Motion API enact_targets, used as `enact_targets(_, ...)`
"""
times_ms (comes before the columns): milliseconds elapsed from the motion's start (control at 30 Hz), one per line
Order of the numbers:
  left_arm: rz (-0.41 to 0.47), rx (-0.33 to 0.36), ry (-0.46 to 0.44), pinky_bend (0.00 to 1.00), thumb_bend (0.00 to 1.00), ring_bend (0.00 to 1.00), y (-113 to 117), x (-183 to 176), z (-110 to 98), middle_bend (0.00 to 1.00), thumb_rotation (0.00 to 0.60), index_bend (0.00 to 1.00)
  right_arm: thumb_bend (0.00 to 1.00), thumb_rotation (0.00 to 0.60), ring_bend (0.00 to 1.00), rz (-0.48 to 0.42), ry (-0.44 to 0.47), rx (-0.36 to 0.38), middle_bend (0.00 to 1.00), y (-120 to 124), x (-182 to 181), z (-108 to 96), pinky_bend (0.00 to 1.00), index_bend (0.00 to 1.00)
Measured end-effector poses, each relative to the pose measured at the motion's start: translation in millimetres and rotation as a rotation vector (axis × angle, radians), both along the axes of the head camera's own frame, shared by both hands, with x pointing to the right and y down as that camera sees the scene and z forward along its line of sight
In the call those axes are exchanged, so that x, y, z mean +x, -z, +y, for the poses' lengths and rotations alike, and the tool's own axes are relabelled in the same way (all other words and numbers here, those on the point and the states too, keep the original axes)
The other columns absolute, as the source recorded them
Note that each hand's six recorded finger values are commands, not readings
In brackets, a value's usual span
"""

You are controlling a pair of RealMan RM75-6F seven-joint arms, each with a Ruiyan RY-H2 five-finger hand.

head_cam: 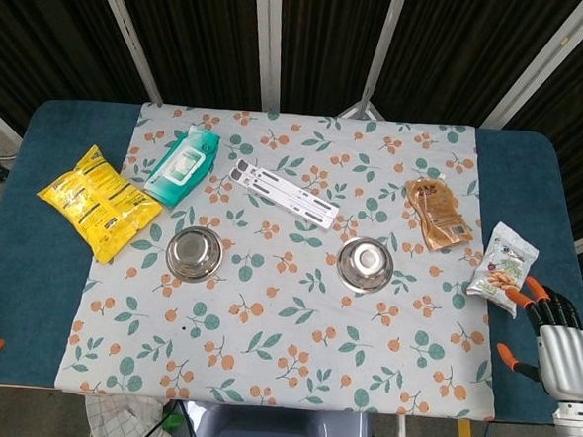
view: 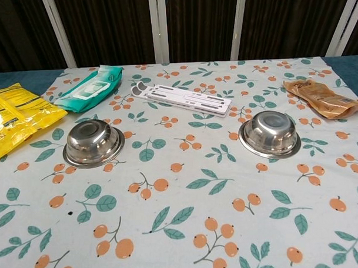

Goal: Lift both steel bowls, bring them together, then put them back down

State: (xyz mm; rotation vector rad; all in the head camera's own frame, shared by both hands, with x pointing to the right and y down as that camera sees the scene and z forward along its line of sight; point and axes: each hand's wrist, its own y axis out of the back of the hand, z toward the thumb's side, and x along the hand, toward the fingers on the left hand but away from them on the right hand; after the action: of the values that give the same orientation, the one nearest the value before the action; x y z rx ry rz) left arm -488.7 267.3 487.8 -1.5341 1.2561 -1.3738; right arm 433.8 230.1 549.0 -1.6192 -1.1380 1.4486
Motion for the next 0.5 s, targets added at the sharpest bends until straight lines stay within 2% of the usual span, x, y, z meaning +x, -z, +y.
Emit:
enact_targets(100, 0.004, 0.001, -0.002, 0.20, 0.05, 0.00, -1, 1, 0, 0.00, 0.600, 0.15, 0.13, 0.600, 0.09, -0.049, -0.012, -0.015, 0.10, -4, -4, 1, 0.11, 0.23)
enact_targets(233, 0.018, 0.011, -0.002, 0.12, 0.05, 0.00, 1, 1, -1, 0.00, 0.600, 0.15, 0.08, 0.600, 0.09, -0.121, -0.022, -0.046, 0.03, -14, -13, -2, 0.09, 0.17)
enact_targets(500, 0.036, 0.043, 0.027, 0.12, 0.05, 0.00, 6, -6, -4, 0.00, 0.600, 0.15, 0.07, 0.600, 0.08, -0.160, 0.025, -0.121, 0.00, -39, -44, -37, 0.09, 0.12)
